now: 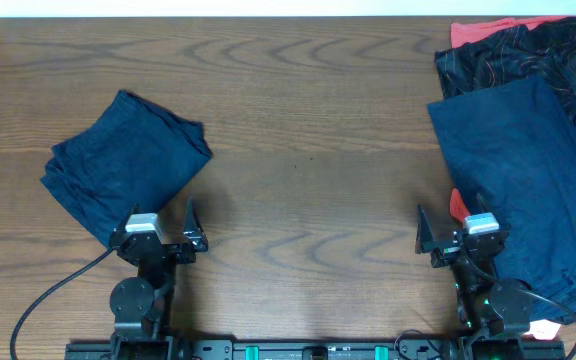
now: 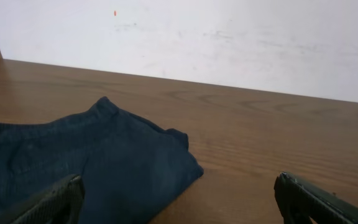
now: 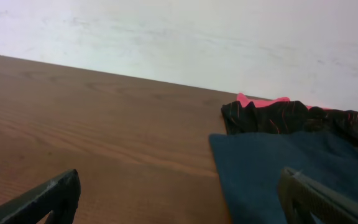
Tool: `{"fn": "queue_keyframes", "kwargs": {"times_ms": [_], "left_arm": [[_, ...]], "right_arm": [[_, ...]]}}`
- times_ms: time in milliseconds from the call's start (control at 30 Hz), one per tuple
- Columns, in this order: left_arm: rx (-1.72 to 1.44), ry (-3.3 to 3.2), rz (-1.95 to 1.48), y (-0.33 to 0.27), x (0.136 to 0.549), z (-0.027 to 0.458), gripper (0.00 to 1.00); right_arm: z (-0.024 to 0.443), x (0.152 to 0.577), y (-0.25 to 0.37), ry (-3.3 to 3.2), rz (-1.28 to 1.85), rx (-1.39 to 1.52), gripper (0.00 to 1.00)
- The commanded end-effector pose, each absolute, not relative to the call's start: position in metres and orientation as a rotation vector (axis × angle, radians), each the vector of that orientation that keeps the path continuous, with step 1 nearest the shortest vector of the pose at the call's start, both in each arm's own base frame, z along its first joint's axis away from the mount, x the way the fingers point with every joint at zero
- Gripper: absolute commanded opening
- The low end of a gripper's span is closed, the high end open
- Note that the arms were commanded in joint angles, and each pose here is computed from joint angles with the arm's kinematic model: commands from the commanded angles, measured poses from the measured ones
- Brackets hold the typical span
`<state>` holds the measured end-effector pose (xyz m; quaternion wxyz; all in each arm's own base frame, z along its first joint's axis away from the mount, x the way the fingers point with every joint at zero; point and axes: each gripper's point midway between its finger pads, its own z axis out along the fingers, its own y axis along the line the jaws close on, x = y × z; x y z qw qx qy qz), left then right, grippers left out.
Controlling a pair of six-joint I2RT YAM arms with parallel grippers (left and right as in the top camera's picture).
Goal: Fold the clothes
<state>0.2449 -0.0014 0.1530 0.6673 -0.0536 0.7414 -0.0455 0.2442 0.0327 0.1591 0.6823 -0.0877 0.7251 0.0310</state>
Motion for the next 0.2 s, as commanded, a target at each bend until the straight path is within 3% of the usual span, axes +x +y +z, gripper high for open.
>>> {"fn": "queue_keyframes", "kwargs": {"times_ms": [0,167], "left_arm": [[-0.120,1.722,-0.076,0.0013,0.2439,0.1366,0.98],[-0.120,1.722,-0.076,0.0013,0.2439,0.1366,0.98]], "right_arm": [[0.1590,0.2438,0.0337,1.623,0.062,-0.209,0.99],[0.1590,0.2438,0.0337,1.623,0.062,-0.209,0.99]]}}
